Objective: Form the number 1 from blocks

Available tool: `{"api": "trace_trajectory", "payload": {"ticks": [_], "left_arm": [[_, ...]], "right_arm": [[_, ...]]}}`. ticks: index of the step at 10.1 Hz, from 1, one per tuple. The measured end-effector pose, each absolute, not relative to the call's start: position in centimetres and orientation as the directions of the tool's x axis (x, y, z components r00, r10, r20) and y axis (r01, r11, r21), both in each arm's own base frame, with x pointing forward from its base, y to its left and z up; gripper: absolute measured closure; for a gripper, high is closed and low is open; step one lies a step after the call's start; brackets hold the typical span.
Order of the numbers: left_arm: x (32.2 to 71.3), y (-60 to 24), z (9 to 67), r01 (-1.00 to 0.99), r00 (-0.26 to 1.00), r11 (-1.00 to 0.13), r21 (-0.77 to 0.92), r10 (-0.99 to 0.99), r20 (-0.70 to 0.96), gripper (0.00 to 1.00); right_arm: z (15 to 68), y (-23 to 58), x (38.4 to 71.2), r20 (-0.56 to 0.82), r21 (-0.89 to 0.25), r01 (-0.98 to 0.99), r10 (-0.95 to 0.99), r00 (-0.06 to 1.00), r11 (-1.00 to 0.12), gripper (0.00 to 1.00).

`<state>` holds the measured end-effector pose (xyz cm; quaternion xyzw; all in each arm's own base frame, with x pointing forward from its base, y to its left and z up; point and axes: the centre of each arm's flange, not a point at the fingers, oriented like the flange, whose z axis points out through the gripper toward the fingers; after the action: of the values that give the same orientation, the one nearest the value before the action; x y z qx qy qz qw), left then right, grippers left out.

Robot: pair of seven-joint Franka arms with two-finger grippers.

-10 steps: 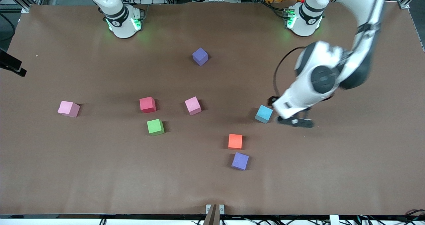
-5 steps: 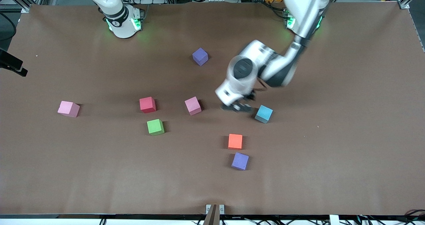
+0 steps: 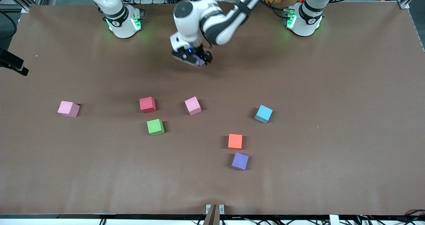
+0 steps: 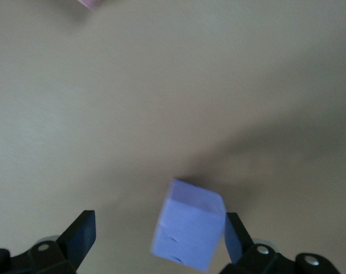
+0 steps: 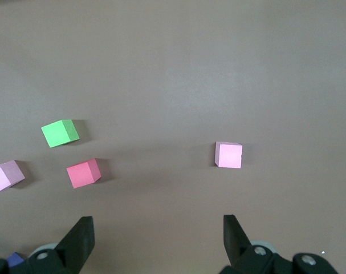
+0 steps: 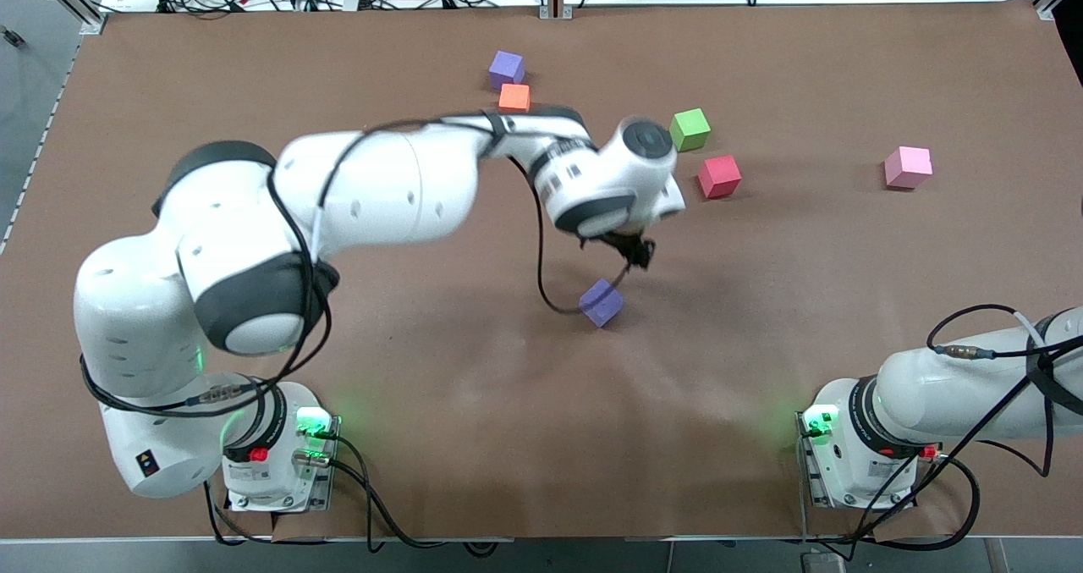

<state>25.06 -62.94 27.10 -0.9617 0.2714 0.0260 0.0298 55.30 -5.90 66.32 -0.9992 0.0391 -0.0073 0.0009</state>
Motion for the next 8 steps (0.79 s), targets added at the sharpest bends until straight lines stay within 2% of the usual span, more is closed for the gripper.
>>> {"api": "trace_trajectory", "payload": {"ticks": [3, 8], "left_arm": [[22.0, -63.5, 22.8, -0.605, 0.795, -0.794, -0.060, -0.597, -0.108, 0.00], [21.7, -63.5, 19.2, -0.606, 0.793, -0.793, -0.058, -0.597, -0.118, 0.00]], "right_arm": [[66.1, -6.2, 54.9, -0.021, -0.003, -0.084, -0.084, 0.996, -0.996, 0.00], [66.0, -6.2, 54.9, -0.024, -0.003, -0.085, -0.085, 0.996, -0.996, 0.00]]}}
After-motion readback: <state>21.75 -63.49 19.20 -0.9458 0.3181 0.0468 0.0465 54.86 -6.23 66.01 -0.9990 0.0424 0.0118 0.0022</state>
